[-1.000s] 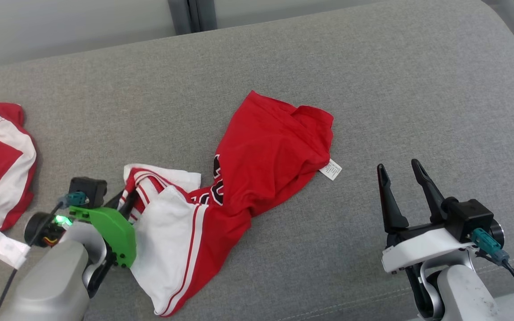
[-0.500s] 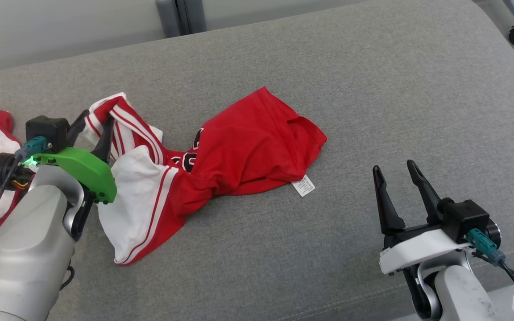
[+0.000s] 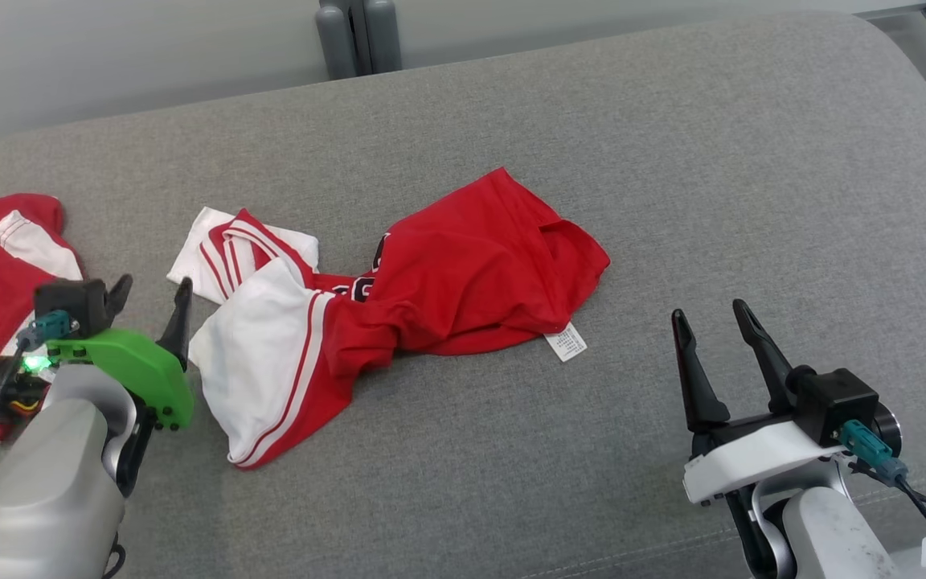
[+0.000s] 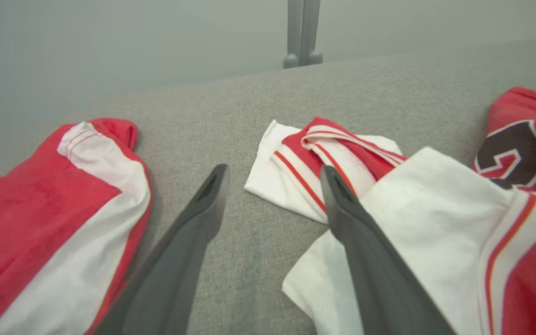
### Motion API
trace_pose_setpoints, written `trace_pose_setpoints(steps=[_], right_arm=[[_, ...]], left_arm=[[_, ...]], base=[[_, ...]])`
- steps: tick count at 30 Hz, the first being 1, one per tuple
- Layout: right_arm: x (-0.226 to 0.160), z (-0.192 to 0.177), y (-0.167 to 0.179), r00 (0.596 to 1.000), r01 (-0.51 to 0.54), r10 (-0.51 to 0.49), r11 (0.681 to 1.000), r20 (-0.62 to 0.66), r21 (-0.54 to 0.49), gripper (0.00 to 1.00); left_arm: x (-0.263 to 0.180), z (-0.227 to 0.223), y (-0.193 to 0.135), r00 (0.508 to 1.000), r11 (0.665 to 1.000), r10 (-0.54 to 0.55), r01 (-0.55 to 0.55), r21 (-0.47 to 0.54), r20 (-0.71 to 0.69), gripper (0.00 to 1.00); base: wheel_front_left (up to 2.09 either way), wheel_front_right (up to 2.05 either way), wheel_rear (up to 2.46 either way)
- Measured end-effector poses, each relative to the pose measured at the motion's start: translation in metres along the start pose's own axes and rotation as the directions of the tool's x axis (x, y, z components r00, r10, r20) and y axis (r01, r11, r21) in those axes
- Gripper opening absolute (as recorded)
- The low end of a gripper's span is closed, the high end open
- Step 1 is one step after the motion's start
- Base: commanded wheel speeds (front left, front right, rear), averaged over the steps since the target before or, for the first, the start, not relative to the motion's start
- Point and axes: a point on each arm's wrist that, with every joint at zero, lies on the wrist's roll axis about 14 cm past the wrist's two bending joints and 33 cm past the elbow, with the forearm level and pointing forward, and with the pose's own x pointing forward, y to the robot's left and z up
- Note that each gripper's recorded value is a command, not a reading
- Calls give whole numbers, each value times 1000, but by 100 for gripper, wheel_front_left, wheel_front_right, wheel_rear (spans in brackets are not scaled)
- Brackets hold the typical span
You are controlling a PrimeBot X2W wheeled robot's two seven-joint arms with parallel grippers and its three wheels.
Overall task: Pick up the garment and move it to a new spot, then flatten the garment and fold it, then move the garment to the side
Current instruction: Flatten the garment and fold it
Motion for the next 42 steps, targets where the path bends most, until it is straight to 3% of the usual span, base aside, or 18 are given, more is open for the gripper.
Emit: trace_pose_setpoints(steps=[15,16,17,18,25,32,36,42], right_arm=[[2,-9,-6,1000,18,-18,1000,-26,3,100],[1,-9,-7,1000,20,-20,1000,-25,3,100],[1,-8,-8,1000,21,-21,1000,-23,2,100],[1,-8,-8,1000,22,-22,1000,-21,2,100],[0,-1,-7,1000,20,-20,1000,-3,2,100],[-1,4,3,1000,-6,6,1000,12,7,100],[-6,2,8,1000,-18,18,1000,6,13,100],[-7,4,15,999,-36,36,999,12,22,100]], left_arm=[[-9,-79,-22,959,998,-55,51,-24,-279,100],[-9,-80,-23,957,998,-57,53,-23,-283,84],[-9,-80,-24,957,998,-61,58,-19,-284,13],[-9,-80,-26,956,998,-67,64,-20,-287,0],[-9,-55,-33,981,996,-90,86,-27,-173,0],[-8,3,-28,996,996,-88,88,-17,13,0],[-17,32,-48,982,988,-152,153,-1,114,0],[-56,11,-78,965,974,-224,225,5,134,0]], base=[[0,0,0],[0,0,0],[0,0,0],[0,0,0],[0,0,0],[0,0,0],[0,0,0],[0,0,0]])
